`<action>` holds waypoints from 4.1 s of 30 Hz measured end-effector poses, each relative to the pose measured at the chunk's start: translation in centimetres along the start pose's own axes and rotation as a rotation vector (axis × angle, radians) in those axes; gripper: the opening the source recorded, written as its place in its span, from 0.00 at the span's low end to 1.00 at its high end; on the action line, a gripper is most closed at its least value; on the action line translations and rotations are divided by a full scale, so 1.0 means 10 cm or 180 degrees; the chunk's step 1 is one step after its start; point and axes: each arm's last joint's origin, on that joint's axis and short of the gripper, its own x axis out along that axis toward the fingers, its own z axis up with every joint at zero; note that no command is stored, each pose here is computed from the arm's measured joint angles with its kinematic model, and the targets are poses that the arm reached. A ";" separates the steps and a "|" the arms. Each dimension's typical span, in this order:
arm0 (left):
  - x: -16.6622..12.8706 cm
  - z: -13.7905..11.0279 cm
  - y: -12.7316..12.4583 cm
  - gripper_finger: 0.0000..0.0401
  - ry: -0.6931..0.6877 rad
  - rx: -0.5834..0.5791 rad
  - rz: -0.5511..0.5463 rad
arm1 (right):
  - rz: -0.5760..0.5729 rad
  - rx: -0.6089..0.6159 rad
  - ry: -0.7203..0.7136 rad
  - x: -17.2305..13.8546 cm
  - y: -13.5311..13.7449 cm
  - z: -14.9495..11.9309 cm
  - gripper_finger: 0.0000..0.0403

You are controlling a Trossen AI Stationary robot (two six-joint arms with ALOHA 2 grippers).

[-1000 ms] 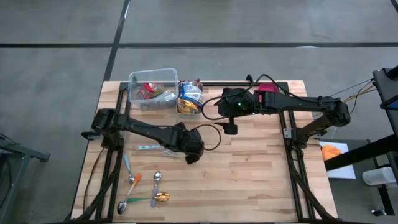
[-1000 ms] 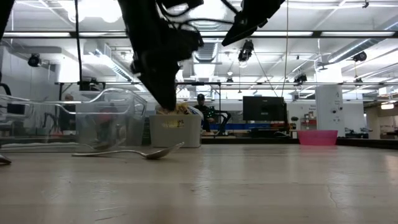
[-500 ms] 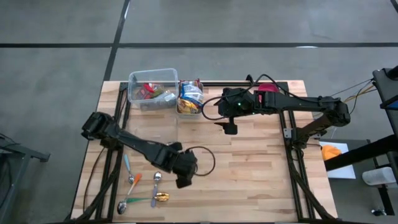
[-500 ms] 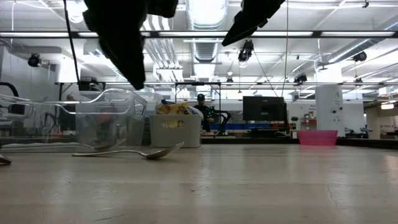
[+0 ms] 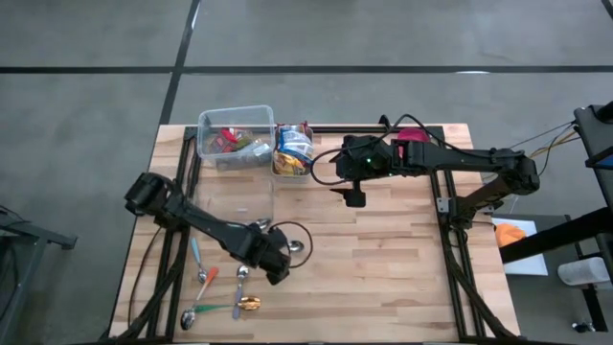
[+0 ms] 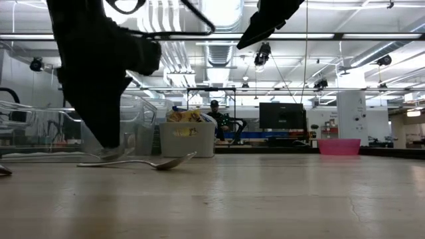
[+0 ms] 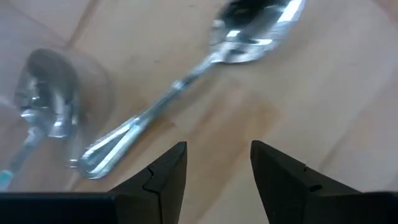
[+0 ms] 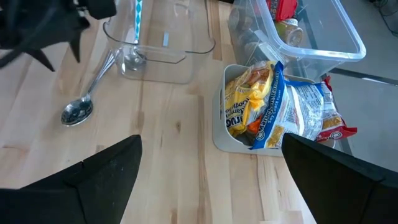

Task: Pick & Place Food Item
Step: Adjust the transparent bin, then put the silver spoon into the transparent bin

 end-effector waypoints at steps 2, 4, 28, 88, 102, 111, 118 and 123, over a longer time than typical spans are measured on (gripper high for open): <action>0.02 -0.01 0.08 0.45 -0.0042 -0.0005 0.0083 | 0.0000 -0.0001 0.0000 0.00 0.00 0.00 0.95; 0.04 -0.04 0.18 0.45 -0.0091 -0.0017 0.0189 | 0.0000 0.0000 -0.0001 0.00 0.00 0.00 0.95; -0.13 -0.40 1.26 0.45 -0.0489 0.0037 0.0384 | 0.0000 0.0000 0.0000 0.00 0.00 0.00 0.95; -0.06 0.05 0.15 0.54 -0.1197 0.1622 0.0054 | 0.0001 0.0000 0.0000 0.00 0.00 0.00 0.95; 0.27 -0.06 0.36 0.72 -0.1107 0.1604 -0.0206 | 0.0001 0.0000 -0.0001 0.00 0.00 0.00 0.95; 0.42 -0.10 0.48 0.69 -0.1143 0.1499 -0.0347 | 0.0000 0.0000 -0.0001 0.00 0.00 0.00 0.95; 0.45 -0.13 0.52 0.54 -0.1034 0.1369 -0.0454 | 0.0001 0.0000 -0.0001 0.00 0.00 0.00 0.95; 0.48 -0.12 0.52 0.45 -0.0976 0.1357 -0.0522 | 0.0000 -0.0001 -0.0001 0.00 0.00 0.00 0.95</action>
